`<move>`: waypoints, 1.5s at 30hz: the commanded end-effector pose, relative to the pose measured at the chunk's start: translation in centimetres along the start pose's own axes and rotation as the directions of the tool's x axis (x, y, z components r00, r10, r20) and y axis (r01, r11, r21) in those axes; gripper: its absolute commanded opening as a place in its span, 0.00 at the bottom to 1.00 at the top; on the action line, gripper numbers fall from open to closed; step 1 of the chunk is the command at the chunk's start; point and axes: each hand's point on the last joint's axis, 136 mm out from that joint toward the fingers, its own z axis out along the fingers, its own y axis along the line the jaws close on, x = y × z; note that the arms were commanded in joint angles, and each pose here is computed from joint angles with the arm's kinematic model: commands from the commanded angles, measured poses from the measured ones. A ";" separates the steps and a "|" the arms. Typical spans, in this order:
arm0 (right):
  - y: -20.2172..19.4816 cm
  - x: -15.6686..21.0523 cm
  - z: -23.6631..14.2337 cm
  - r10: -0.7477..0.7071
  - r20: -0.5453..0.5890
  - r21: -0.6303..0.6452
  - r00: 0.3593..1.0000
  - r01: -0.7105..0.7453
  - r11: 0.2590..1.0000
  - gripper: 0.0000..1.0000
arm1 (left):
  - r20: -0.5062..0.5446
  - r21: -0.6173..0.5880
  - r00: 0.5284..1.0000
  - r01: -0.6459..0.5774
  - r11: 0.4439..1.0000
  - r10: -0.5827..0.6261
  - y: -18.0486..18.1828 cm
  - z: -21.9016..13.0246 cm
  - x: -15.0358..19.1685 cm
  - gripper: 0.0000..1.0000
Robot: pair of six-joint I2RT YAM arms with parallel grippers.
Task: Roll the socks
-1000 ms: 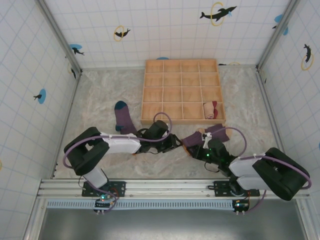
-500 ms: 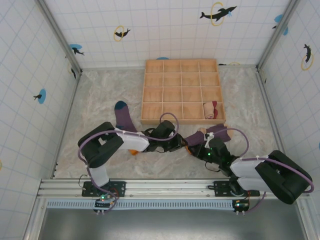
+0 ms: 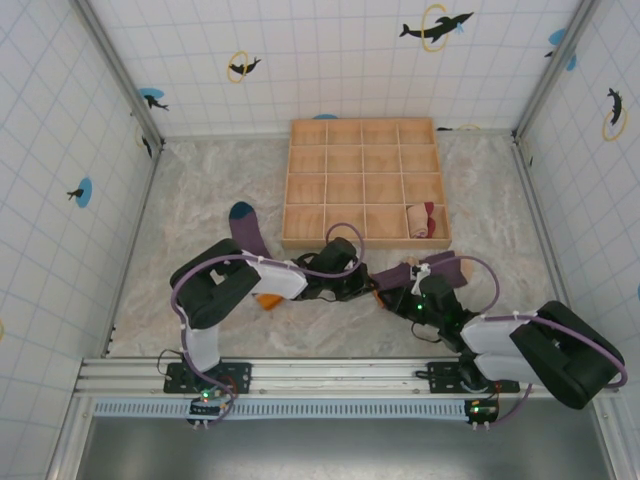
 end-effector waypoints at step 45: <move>10.1 5.4 5.2 -0.972 -0.232 0.403 0.025 0.912 -0.073 0.66 | 0.029 -0.269 0.994 0.111 0.957 -0.107 7.8 -9.0 -0.1 0.00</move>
